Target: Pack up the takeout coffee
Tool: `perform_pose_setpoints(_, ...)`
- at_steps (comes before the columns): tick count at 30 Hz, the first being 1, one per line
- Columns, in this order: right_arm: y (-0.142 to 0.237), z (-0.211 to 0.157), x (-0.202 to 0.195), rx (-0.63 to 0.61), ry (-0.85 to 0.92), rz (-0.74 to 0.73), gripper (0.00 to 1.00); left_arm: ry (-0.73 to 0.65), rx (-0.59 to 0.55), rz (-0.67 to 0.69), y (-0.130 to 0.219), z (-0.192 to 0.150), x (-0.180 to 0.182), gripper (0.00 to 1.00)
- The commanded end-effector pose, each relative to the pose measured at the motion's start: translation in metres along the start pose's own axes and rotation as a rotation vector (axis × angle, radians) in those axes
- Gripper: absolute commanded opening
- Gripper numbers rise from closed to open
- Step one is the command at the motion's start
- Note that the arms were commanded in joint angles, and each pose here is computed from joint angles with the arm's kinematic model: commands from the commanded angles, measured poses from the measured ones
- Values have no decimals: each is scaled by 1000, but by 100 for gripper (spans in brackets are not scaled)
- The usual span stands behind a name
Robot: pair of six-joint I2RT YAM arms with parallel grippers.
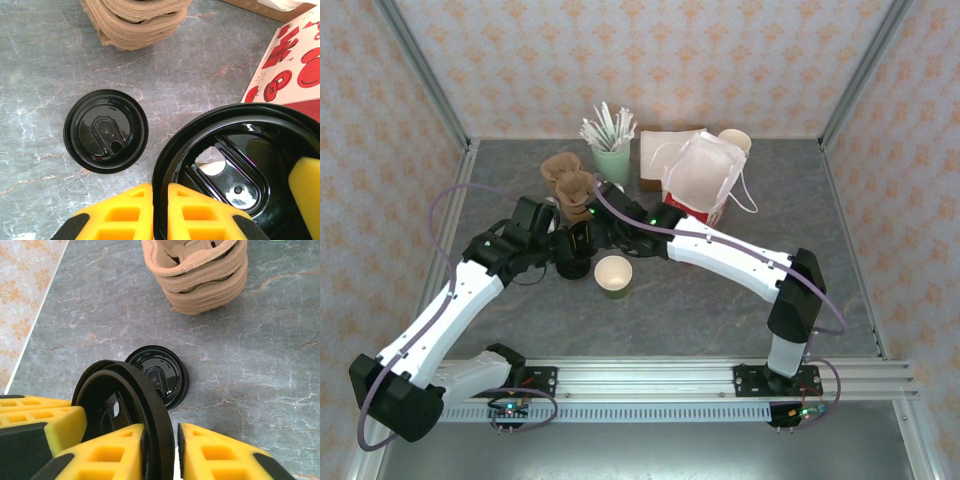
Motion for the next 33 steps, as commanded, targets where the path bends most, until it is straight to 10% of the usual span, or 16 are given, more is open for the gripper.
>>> perform_pose_setpoints(1, 3, 6, -5, -10, 12, -42, 19, -7, -31, 1, 13, 5, -3, 12)
perform_pose_setpoints(6, 8, 8, -6, -14, 21, -39, 6, -18, -35, -25, 17, 4, -5, 16)
perform_pose_setpoints(13, 28, 7, -24, 39, -9, -25, 0, -217, -198, -245, 76, 18, -41, 60)
perform_pose_setpoints(33, 111, -18, -39, 217, -61, 223, 0, -1140, -439, -571, 151, -24, -84, 78)
Point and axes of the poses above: each hand's point on the last joint's axis, 136 mm out from that joint toward the fingers, its own y axis back along the fingers, its own x axis along the line the jaws close on, z = x × y, the point moved 2 cm from there along y, back along the fingers, and after that the axes turned 10 degrees about y, right-handed, at the moved point
